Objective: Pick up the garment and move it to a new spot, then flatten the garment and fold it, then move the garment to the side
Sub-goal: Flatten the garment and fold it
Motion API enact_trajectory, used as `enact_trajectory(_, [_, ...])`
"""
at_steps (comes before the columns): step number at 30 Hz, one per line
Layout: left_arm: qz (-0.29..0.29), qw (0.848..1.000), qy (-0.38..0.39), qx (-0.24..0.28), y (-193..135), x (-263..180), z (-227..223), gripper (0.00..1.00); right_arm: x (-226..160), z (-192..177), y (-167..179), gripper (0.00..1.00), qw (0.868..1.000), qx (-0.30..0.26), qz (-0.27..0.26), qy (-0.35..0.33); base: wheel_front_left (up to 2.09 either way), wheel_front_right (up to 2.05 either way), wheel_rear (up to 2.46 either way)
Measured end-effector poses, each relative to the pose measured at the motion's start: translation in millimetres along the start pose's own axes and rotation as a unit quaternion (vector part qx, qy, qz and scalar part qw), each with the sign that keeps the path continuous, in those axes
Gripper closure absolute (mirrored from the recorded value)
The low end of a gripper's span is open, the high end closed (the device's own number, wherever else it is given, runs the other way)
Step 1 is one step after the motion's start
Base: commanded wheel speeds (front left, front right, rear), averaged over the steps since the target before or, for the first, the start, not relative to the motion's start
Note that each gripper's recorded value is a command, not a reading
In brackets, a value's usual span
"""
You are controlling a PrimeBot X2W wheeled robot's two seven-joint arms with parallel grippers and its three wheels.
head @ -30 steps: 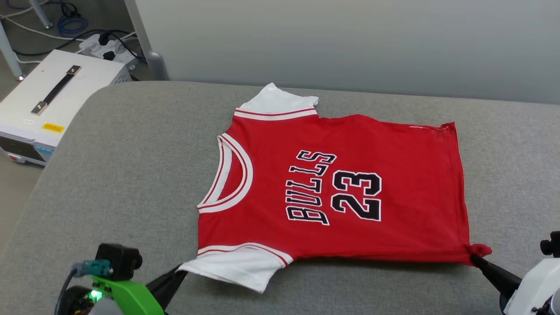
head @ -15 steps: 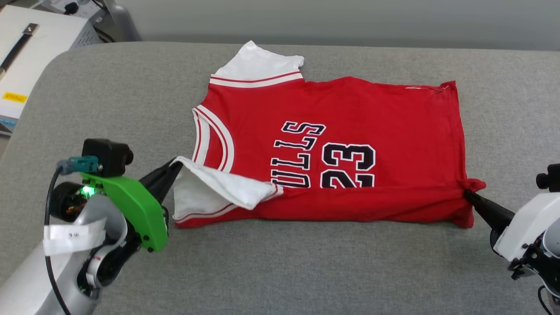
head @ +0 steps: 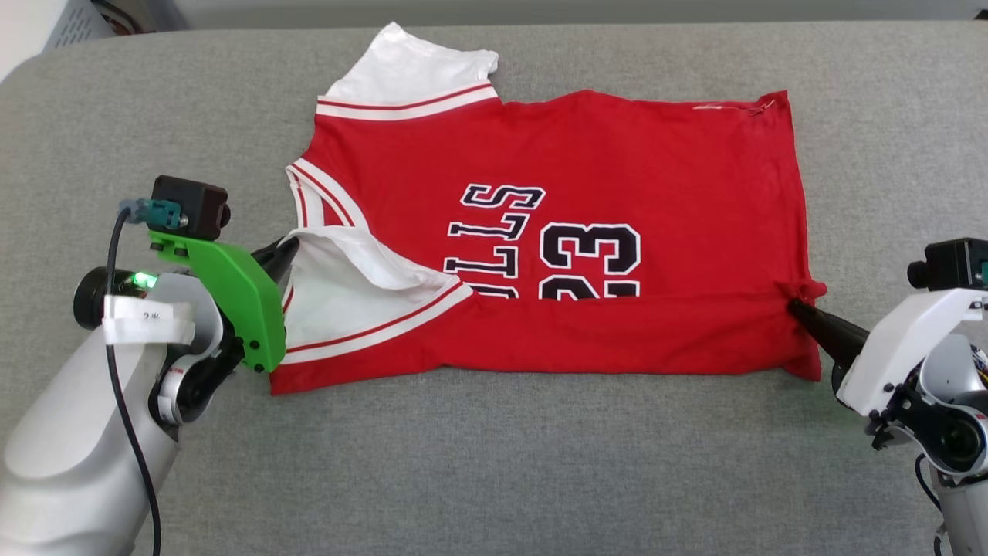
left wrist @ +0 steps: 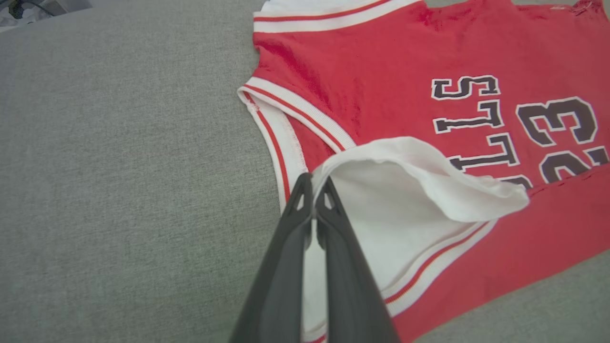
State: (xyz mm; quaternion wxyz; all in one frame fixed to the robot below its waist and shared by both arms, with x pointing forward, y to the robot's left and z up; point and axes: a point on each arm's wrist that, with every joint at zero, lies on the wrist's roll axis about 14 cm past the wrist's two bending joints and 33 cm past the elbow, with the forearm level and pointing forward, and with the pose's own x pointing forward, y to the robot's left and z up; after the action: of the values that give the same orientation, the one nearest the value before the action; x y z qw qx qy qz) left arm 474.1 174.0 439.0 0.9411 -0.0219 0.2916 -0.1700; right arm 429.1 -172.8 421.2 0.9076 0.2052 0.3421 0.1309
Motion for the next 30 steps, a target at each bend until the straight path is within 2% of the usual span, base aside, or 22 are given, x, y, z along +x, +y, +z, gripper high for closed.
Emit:
enact_trajectory(4, [0.015,0.999,0.032,0.005,11,16,-14,1.00,10,-1,-6,1.00,1.000,0.003,-0.007,0.010,0.00,0.00,0.00])
enact_trajectory(5, [0.016,0.999,0.036,0.004,12,20,-17,0.91,13,-2,-8,1.00,1.000,0.004,-0.009,0.011,0.00,0.00,0.00])
enact_trajectory(6, [0.017,0.999,0.036,0.002,13,23,-18,0.00,15,-3,-9,0.83,1.000,0.003,-0.010,0.012,0.00,0.00,0.00])
enact_trajectory(7, [0.019,0.999,0.034,0.002,14,27,-18,0.00,17,-3,-11,0.00,1.000,0.000,-0.014,0.012,0.00,0.00,0.00])
enact_trajectory(13, [0.025,1.000,0.002,0.004,13,35,-12,0.00,21,-2,-10,0.00,1.000,-0.017,-0.015,0.007,0.00,0.00,0.00])
enact_trajectory(21, [0.029,0.995,-0.090,-0.023,4,11,20,0.00,-1,6,-3,0.00,0.996,-0.092,-0.020,-0.004,0.00,0.00,0.00])
enact_trajectory(24, [0.036,0.995,-0.091,-0.032,-2,-2,11,0.00,-11,1,-2,0.00,0.992,-0.120,-0.028,0.004,0.00,0.00,0.00])
enact_trajectory(27, [0.058,0.996,-0.065,-0.014,-2,-17,-7,0.00,-22,-8,-2,0.00,0.988,-0.146,-0.039,0.027,0.00,0.00,0.00])
enact_trajectory(30, [0.071,0.996,-0.048,-0.028,-6,-30,-20,0.00,-31,-12,-2,0.00,0.985,-0.163,-0.052,0.035,0.00,0.00,0.00])
